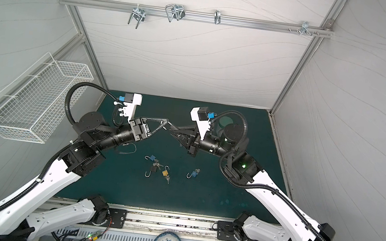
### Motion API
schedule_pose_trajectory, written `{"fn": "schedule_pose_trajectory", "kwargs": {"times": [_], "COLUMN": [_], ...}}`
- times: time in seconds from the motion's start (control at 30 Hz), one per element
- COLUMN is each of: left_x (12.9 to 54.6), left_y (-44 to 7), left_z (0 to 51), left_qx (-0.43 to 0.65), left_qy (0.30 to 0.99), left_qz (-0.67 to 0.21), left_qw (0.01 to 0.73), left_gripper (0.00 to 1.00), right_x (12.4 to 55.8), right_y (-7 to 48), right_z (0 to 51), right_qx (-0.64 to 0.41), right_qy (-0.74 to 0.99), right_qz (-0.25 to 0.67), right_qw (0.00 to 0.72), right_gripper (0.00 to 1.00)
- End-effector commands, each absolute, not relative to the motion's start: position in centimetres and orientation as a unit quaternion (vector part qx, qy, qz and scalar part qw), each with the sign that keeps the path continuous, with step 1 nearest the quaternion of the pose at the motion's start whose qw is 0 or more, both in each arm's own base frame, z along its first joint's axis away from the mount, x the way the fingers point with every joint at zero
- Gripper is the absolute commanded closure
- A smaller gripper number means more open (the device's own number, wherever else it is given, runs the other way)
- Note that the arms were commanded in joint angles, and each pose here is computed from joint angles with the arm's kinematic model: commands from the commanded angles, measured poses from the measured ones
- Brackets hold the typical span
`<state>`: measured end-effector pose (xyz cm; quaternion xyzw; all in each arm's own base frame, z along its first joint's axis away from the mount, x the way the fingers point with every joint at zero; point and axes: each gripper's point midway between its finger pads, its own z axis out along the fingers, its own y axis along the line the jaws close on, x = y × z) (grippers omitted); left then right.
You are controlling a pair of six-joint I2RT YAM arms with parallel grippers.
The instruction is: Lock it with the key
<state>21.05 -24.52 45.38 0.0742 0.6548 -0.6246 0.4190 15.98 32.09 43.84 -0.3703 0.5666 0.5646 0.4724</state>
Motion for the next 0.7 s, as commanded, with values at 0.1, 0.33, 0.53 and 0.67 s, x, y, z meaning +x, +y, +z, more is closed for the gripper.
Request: {"fn": "schedule_pose_trajectory", "kwargs": {"times": [0.1,0.33,0.53,0.67], "left_x": [19.7,18.9,18.7,18.9], "left_y": [-24.0,-25.4,-25.9,-26.0], "left_z": [48.5,49.0,49.0,48.8], "left_qx": [0.119,0.164,0.180,0.179], "left_qy": [0.634,0.616,0.613,0.615], "left_qz": [-0.616,-0.638,-0.643,-0.642], "left_qw": [0.453,0.432,0.423,0.422], "left_gripper": [0.60,0.58,0.61,0.68], "right_x": [13.2,13.7,14.0,14.0], "right_y": [30.9,29.5,29.2,29.2], "right_z": [46.5,46.6,46.5,46.6], "right_qx": [-0.381,-0.375,-0.373,-0.372], "right_qy": [0.547,0.560,0.566,0.563], "right_qz": [0.636,0.627,0.624,0.627], "right_qw": [0.390,0.390,0.389,0.389], "right_gripper": [1.00,1.00,1.00,1.00]}}
